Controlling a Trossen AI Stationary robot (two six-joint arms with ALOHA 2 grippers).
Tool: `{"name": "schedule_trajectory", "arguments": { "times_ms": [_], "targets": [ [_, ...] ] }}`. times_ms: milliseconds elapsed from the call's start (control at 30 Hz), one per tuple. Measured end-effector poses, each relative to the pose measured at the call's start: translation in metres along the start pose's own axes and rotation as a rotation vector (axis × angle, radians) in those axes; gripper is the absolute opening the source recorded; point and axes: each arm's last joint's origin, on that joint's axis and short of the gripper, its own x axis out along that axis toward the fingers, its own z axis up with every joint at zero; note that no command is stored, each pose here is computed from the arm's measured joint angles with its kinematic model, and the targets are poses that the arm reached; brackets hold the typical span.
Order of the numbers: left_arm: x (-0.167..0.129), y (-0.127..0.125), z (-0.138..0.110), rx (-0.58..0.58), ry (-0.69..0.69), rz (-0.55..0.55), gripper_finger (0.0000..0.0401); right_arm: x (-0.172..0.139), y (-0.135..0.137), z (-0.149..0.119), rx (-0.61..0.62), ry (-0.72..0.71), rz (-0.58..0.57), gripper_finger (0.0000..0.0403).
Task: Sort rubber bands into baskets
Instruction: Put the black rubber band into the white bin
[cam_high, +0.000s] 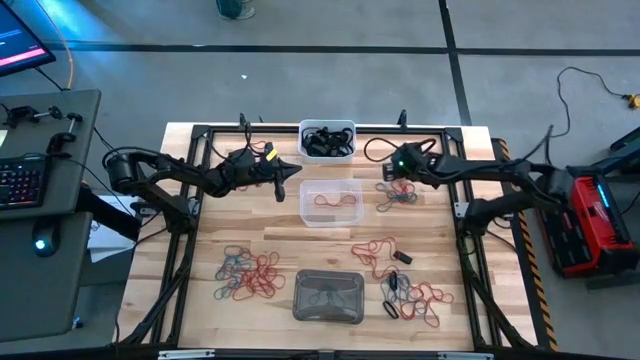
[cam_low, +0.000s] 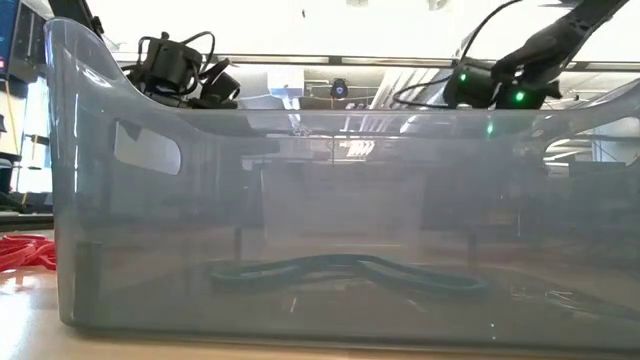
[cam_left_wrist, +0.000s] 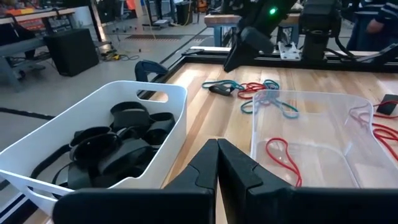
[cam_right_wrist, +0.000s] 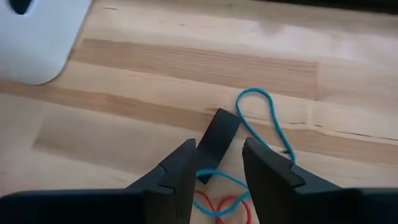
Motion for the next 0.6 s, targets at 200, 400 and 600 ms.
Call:
{"name": "schedule_trajectory", "arguments": {
  "times_ms": [200,400,600],
  "targets": [
    [0.000,0.000,0.000,0.000,0.001,0.000,0.0000,0.023,0.001,-0.001,0.012,0.047,-0.011,0.0122],
    [0.000,0.000,0.000,0.004,0.001,0.000,0.0000,0.038,0.005,-0.007,0.005,0.101,0.004,0.0122],
    [0.000,0.000,0.000,0.008,0.002,0.000,0.0000,0.045,0.007,-0.007,-0.007,0.073,-0.010,0.0122]
  ]
}}
